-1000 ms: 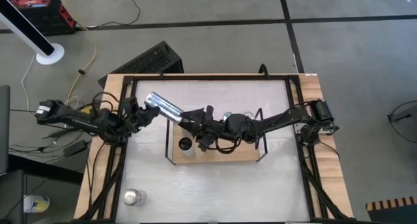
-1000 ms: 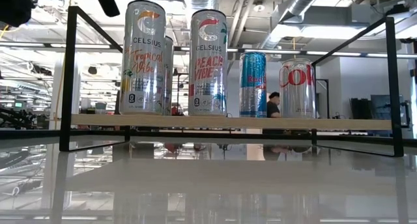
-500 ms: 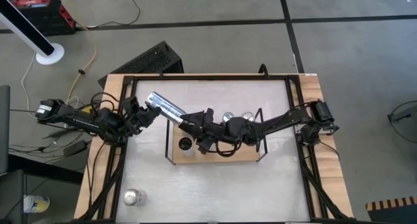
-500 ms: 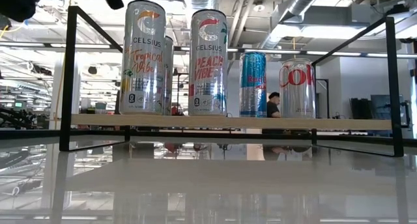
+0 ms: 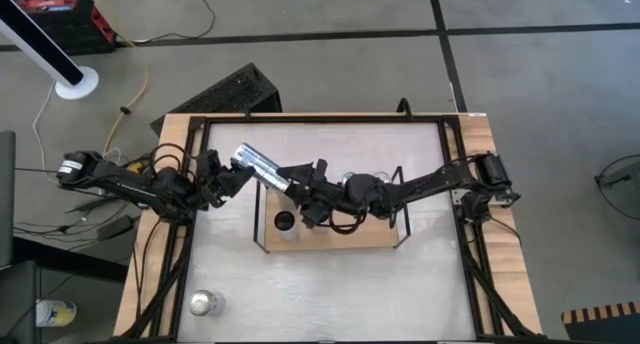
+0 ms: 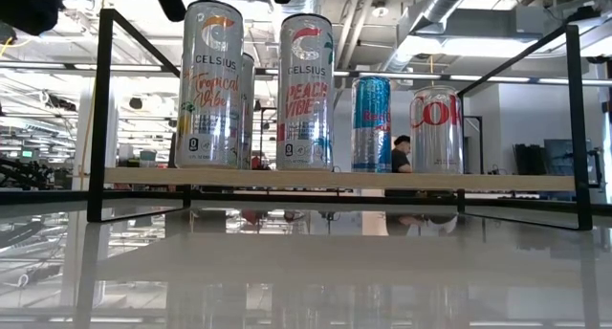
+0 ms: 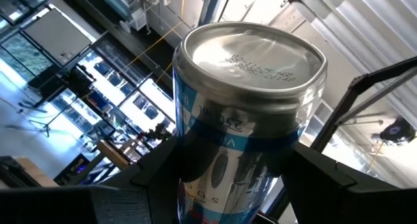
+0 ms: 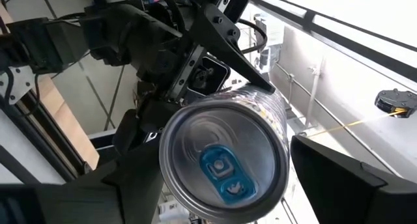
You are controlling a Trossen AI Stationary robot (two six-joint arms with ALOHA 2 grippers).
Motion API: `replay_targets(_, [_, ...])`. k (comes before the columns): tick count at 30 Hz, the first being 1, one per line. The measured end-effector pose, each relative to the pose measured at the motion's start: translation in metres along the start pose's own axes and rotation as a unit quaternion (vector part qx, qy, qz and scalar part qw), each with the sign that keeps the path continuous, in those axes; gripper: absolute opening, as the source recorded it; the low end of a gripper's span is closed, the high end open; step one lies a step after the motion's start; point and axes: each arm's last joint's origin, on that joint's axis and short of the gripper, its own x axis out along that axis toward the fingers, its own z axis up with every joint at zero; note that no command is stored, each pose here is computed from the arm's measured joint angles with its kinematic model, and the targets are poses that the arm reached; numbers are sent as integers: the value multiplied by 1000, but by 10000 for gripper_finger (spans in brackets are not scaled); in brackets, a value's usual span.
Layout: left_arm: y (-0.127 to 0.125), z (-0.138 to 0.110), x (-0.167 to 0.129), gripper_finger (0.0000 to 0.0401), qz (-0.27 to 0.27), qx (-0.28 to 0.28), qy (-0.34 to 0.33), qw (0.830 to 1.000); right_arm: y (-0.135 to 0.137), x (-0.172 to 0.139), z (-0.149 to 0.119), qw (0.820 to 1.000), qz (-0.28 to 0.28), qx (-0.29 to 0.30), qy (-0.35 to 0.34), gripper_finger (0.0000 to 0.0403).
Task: Place canned beverage on shelf
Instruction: Put the blue soda can on the shelf aligned with the other blue soda can
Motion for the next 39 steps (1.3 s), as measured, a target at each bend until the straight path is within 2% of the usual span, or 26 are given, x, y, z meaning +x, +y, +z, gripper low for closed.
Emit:
replay_targets(19, [1,-1,0,211,2,11,0,1000,0,-2,5,1000,-1,0,6,299])
replay_targets(31, [3,-4,0,282,17,54,14,998,0,-3,4,1000,-3,6,31,291])
replay_targets(39, [4,-5,0,289,24,79,17,996,0,-3,4,999,-3,5,33,289])
